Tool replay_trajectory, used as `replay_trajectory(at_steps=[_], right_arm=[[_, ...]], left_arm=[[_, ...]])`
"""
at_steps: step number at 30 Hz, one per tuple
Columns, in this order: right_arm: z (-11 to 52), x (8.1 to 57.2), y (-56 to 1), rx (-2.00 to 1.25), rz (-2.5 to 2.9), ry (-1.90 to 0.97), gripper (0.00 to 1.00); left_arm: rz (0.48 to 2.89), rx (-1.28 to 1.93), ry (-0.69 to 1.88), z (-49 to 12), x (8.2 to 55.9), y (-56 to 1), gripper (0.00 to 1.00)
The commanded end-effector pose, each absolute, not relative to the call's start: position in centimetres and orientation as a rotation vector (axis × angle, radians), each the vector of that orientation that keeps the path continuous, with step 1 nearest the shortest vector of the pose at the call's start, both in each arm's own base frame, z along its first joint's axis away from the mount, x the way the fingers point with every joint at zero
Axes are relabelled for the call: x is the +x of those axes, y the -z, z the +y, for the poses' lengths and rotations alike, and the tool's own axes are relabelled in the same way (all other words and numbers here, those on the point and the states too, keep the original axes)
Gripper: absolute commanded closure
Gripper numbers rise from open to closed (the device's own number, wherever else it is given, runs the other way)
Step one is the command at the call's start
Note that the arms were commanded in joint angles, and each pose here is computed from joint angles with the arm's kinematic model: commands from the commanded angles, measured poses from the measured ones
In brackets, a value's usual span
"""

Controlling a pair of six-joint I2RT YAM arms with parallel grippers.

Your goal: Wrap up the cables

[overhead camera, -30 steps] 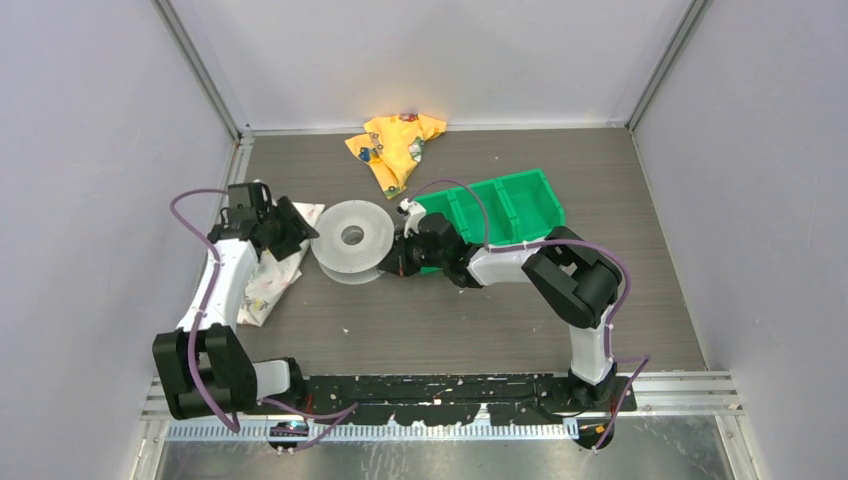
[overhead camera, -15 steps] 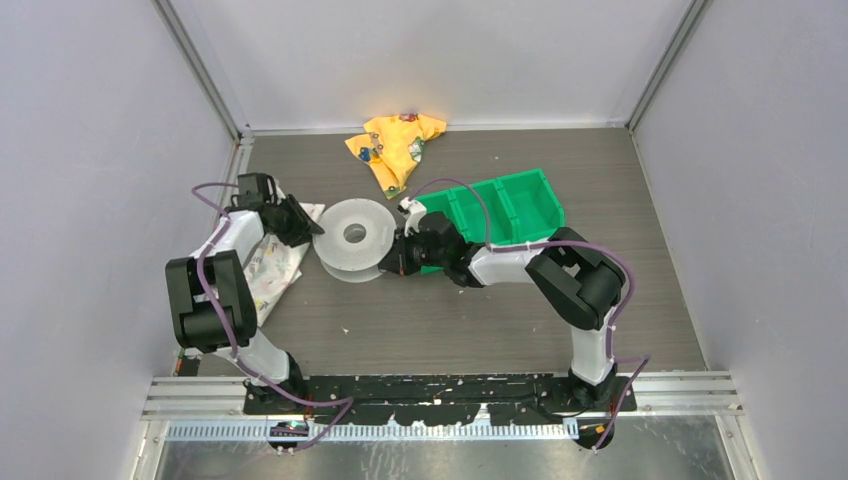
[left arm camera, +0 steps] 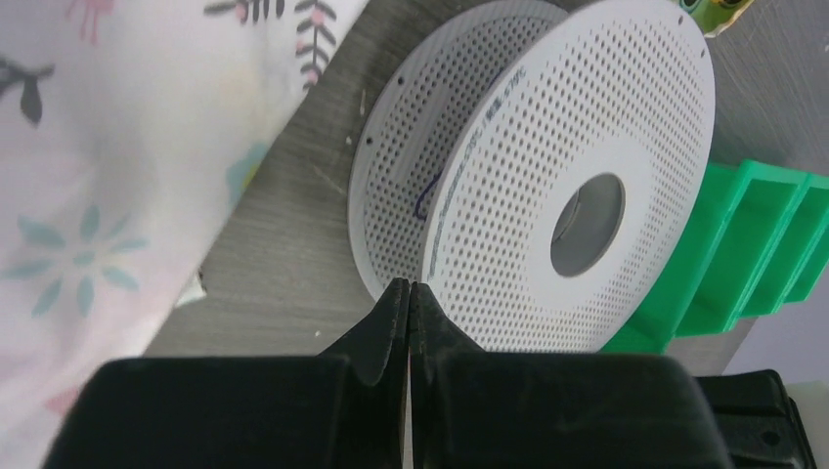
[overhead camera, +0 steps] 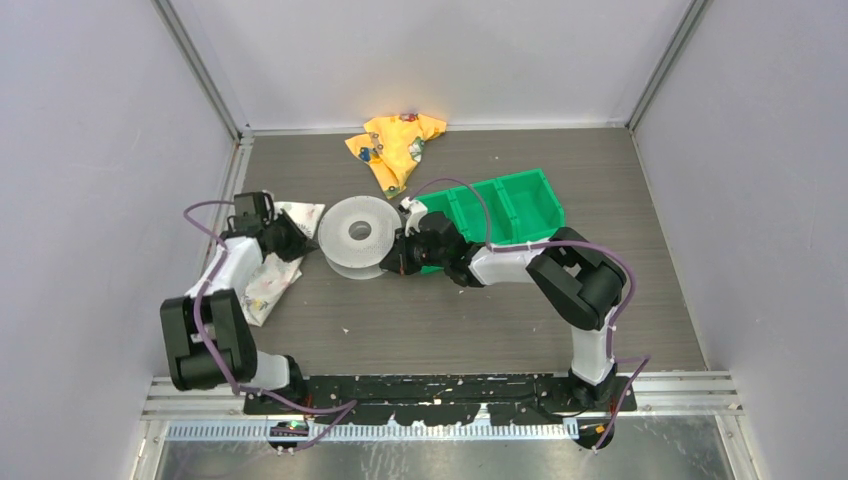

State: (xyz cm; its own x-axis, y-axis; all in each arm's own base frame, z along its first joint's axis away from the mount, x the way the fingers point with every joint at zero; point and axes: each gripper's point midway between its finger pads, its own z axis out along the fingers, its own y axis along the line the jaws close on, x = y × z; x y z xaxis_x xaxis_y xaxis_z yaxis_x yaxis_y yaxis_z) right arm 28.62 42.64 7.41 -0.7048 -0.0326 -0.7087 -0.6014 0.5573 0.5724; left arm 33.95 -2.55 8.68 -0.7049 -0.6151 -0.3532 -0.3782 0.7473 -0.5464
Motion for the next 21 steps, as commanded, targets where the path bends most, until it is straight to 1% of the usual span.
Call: replay_trajectory(at_steps=[1, 6, 12, 17, 18, 21], right_arm=[[42.9, 29.7, -11.6, -0.469, 2.028, -1.134, 0.99], [42.8, 29.9, -11.4, -0.442, 2.036, -1.129, 1.0], [42.4, 30.1, -11.8, -0.416, 2.017, -1.118, 0.99], [42.1, 30.0, -11.7, -0.419, 2.021, -1.11, 1.0], [42.1, 30.0, -11.7, -0.418, 2.022, -1.108, 1.0], [41.8, 29.8, -11.6, -0.417, 2.025, -1.102, 0.99]], left_arm=[[2.292, -0.782, 0.612, -2.6, 32.9, -10.9, 0.99], [2.221, -0.805, 0.692, -3.9, 30.4, -12.0, 1.0], [2.204, -0.847, 0.749, -5.0, 27.5, -12.2, 0.99], [2.205, -0.814, 0.681, -4.2, 27.7, -13.8, 0.99], [2.199, -0.798, 0.655, -3.8, 28.1, -14.4, 0.97], [2.188, -0.707, 0.597, -3.0, 29.8, -16.3, 0.82]])
